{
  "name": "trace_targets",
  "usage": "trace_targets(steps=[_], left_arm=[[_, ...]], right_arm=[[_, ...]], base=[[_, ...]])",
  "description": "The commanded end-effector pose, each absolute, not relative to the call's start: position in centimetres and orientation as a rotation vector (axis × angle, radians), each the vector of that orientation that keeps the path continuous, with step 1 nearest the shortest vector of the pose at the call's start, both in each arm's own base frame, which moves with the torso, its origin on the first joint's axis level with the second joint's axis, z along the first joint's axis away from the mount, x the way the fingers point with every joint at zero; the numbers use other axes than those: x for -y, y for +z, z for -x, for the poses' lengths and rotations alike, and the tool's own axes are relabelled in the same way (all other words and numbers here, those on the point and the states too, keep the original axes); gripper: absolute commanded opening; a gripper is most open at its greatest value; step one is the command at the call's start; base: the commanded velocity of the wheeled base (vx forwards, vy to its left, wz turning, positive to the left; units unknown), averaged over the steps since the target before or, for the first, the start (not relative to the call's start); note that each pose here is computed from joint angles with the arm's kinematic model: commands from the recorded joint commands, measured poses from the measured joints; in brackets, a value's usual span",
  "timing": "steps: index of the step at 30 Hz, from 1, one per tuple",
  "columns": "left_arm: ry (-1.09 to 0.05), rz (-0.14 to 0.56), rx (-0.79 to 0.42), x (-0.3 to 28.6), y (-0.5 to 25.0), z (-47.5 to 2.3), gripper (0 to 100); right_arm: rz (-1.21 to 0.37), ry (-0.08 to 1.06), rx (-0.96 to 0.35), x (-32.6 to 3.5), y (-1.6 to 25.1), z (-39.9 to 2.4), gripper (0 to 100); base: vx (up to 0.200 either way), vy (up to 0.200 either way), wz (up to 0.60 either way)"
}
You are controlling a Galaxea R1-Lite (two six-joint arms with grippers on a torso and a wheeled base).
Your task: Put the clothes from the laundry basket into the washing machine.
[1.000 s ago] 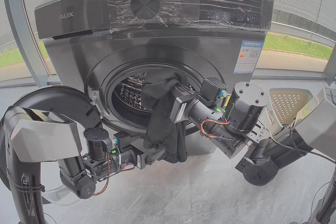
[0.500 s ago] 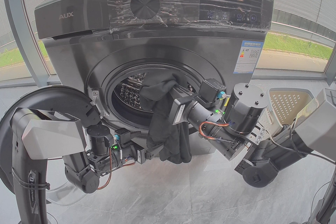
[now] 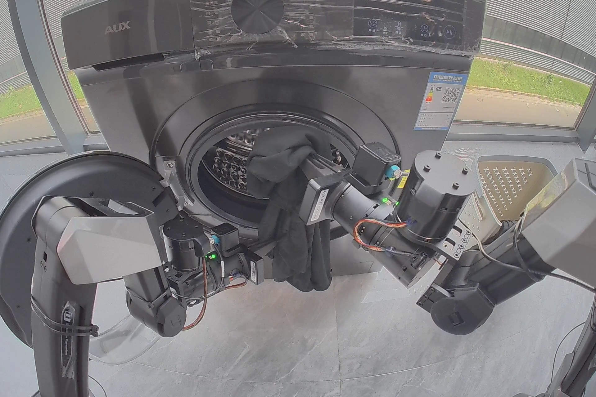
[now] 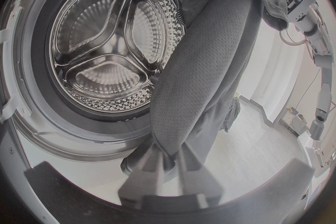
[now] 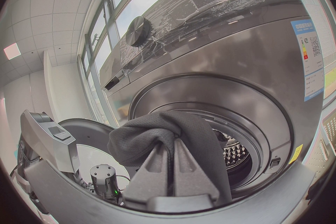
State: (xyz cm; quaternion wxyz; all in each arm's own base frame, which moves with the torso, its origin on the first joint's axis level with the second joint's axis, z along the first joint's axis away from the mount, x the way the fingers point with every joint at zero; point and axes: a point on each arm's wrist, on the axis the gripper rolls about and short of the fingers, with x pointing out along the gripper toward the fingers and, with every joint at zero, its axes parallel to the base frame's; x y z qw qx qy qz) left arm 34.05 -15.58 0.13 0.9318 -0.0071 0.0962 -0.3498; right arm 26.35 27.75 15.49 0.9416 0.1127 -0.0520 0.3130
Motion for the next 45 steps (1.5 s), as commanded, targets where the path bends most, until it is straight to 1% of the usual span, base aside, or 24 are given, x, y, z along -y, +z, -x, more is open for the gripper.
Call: trace_targets(steps=[1,3,5,6,7,8,9,12,14,17,18,19,20,22,24,27,30,32,38,44,45], left_arm=[[-0.715,0.013,-0.187,15.6,0.4,-34.1,0],[-0.708,0.012,-0.17,15.4,1.2,-33.9,0],[-0.692,0.014,-0.142,14.7,3.0,-33.3,0],[-0.692,0.014,-0.142,14.7,3.0,-33.3,0],[-0.676,0.016,-0.113,13.8,4.9,-32.4,0],[-0.676,0.016,-0.112,13.7,5.0,-32.3,0],[-0.668,0.018,-0.076,13.0,7.0,-31.2,0],[-0.65,0.02,-0.027,11.5,9.6,-29.3,0],[-0.646,0.021,-0.01,11.1,10.5,-28.5,0],[-0.646,0.034,0.042,10.2,12.7,-26.3,0],[-0.646,0.034,0.042,10.2,12.7,-26.3,0],[-0.653,0.04,0.07,9.9,13.7,-25.4,0],[-0.653,0.043,0.084,9.9,14.1,-25.3,0],[-0.649,0.044,0.1,9.7,14.5,-25.2,0],[-0.646,0.046,0.126,9.7,15.1,-25.2,0],[-0.647,0.049,0.149,9.8,15.6,-25.5,0],[-0.642,0.05,0.167,9.9,16.0,-25.7,0],[-0.639,0.053,0.201,10.0,16.7,-26.1,0],[-0.641,0.053,0.204,10.1,16.8,-26.1,0],[-0.639,0.05,0.222,10.1,17.2,-26.3,0],[-0.641,0.05,0.222,10.1,17.2,-26.3,0]], right_arm=[[-0.229,0.624,0.094,-27.3,15.2,-26.6,0],[-0.222,0.607,0.082,-26.7,14.9,-26.9,0],[-0.209,0.575,0.063,-25.5,14.3,-27.6,0],[-0.209,0.575,0.063,-25.5,14.3,-27.6,0],[-0.2,0.543,0.052,-24.2,14.0,-28.1,0],[-0.2,0.54,0.053,-24.1,14.0,-28.2,0],[-0.203,0.522,0.058,-23.3,14.3,-28.2,0],[-0.207,0.503,0.042,-22.0,13.5,-27.9,0],[-0.21,0.499,0.043,-21.4,13.5,-27.7,0],[-0.23,0.486,0.032,-19.9,13.2,-27.1,0],[-0.23,0.486,0.032,-19.9,13.2,-27.1,0],[-0.248,0.493,0.022,-19.3,13.3,-26.4,0],[-0.258,0.497,0.017,-19.0,13.5,-26.0,0],[-0.274,0.511,0.007,-18.6,13.6,-25.3,0],[-0.325,0.546,-0.025,-17.7,13.9,-23.5,0],[-0.376,0.591,-0.054,-17.3,14.0,-22.6,0],[-0.38,0.602,-0.054,-17.2,14.0,-22.5,0],[-0.395,0.611,-0.032,-17.2,14.1,-22.5,0],[-0.384,0.606,-0.06,-17.2,13.0,-22.5,0],[-0.383,0.612,-0.072,-17.5,12.5,-22.5,0],[-0.381,0.615,-0.081,-17.6,12.3,-22.5,100]], base=[[0.0,0.0,0.0],[0.0,0.0,0.0],[0.0,0.0,0.0],[0.0,0.0,0.0],[0.0,0.0,0.0],[0.0,0.0,0.0],[0.0,0.0,0.0],[0.0,0.0,0.0],[0.0,0.0,0.0],[0.0,0.0,0.0],[0.0,0.0,0.0],[0.0,0.0,0.0],[0.0,0.0,0.0],[0.0,0.0,0.0],[0.0,0.0,0.0],[0.0,0.0,0.0],[0.0,0.0,0.0],[0.0,0.0,0.0],[0.0,0.0,0.0],[0.0,0.0,0.0],[0.0,0.0,0.0]])
